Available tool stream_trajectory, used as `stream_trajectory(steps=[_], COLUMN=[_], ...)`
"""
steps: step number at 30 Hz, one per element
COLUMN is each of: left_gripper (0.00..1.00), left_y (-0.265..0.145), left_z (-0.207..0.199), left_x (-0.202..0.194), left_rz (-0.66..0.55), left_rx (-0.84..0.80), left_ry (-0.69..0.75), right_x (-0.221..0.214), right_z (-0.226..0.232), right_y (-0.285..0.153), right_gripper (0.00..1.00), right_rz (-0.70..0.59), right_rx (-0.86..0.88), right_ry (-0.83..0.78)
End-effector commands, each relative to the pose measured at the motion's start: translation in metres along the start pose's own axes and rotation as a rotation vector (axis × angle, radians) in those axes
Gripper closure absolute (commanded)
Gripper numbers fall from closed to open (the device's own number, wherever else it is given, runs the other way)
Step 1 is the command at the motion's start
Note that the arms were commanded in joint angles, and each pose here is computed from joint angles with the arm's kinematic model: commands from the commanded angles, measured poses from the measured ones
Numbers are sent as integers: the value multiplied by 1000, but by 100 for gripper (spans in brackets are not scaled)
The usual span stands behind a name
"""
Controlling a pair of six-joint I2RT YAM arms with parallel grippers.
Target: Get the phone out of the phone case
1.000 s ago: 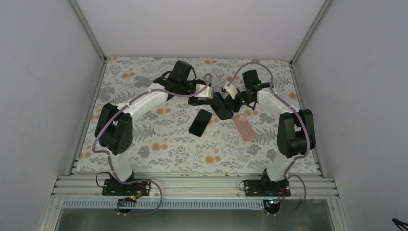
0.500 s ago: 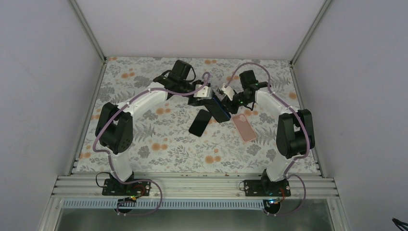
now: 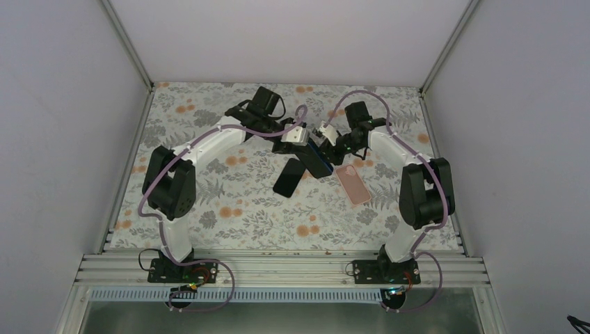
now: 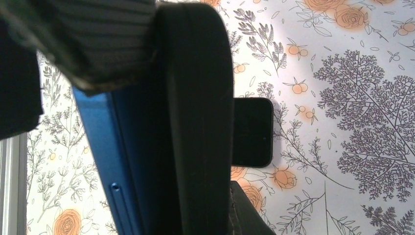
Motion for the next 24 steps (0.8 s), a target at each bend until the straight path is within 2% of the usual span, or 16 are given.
stream_trajectory(steps=[1, 9, 15, 24], left_gripper=[56, 59, 61, 68], left_y=[5, 8, 15, 11], left_z=[1, 10, 9, 8], left_x=[-2, 1, -5, 2], left_rz=[9, 36, 103, 161], left_rx=[-7, -17, -73, -109], left_ry=[6, -12, -30, -3], right_x=[19, 21, 28, 28], right_z=[10, 16, 21, 20], right_y=[-6, -7, -16, -13], right_gripper=[96, 96, 96, 96], right_rz=[-70, -60, -73, -42], right_rx=[36, 31, 18, 67], right_ry=[-77, -94, -113, -93])
Point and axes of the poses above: each gripper's point midway between its finger pads, its own y axis out along the fingers, its own z axis along the line the jaws close on, x = y × z, the point moved 10 cm from there along -y, back along the fingers, and after that the axes turned 12 degrees about y, right-handed, at the moved point
